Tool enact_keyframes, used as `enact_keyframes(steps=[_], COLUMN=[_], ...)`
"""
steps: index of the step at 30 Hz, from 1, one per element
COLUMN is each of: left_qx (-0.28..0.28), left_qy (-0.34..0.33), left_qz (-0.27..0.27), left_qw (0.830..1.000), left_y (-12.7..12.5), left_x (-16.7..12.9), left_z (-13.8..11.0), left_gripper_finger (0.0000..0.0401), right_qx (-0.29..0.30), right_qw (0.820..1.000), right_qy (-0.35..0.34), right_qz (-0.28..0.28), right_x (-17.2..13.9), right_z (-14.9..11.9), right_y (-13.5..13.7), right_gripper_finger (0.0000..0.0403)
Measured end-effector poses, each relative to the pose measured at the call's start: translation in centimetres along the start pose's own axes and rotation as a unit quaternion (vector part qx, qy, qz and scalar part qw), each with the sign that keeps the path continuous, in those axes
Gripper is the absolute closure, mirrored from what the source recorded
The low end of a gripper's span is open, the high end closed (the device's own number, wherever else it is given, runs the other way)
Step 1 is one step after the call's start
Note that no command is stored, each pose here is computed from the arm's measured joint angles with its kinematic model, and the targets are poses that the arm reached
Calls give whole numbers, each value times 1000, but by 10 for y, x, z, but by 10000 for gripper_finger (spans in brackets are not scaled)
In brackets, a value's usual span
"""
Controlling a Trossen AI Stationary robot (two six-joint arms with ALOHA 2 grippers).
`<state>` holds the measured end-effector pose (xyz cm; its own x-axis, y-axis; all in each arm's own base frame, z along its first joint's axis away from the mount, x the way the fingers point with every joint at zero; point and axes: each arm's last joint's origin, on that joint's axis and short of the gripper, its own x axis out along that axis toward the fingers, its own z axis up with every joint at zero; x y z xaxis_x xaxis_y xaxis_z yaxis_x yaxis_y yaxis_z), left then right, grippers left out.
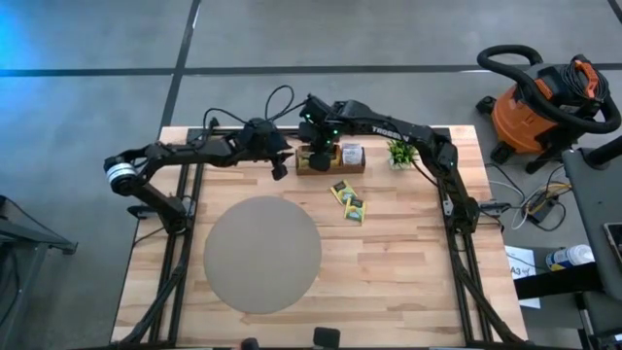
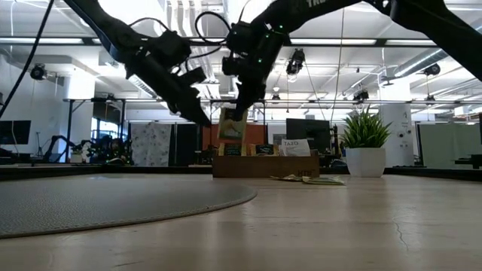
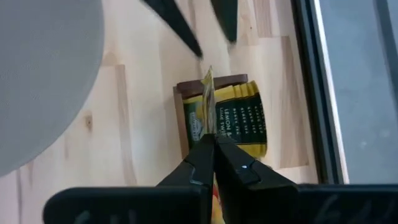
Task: Pick & Place Tea
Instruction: Put the yellow tea sachet into the left compartment of the wooden organizer
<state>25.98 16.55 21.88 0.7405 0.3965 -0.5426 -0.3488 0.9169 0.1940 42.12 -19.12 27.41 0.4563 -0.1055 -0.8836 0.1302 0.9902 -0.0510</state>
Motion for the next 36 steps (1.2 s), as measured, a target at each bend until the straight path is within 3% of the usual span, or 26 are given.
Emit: enact_keyframes(steps=[7,13,20,30,36], left_qx=[-12,-48,-51,-90,-107], left_qy=[-3,-48,-99,-114,-114], left_qz=[1,12,24,22,20], left_qw=[1000,998,994,989,988], left_y=[-4,-6,-5,-5,-5], left_x=[-22,-51,-75,-82,-82], left_z=[-8,-9,1,4,4], left_gripper_finger=[283,284,284,284,284], right_qx=[5,-2,-22,-31,-39], right_qw=[1000,1000,1000,999,998], right_qy=[-7,4,15,1,-9], right_qz=[-13,-10,-6,-13,-44], right_x=[14,26,43,58,59], right_z=[-4,-11,-23,-29,-26], right_y=[-1,-1,1,2,0], right_gripper_finger=[394,394,394,394,394])
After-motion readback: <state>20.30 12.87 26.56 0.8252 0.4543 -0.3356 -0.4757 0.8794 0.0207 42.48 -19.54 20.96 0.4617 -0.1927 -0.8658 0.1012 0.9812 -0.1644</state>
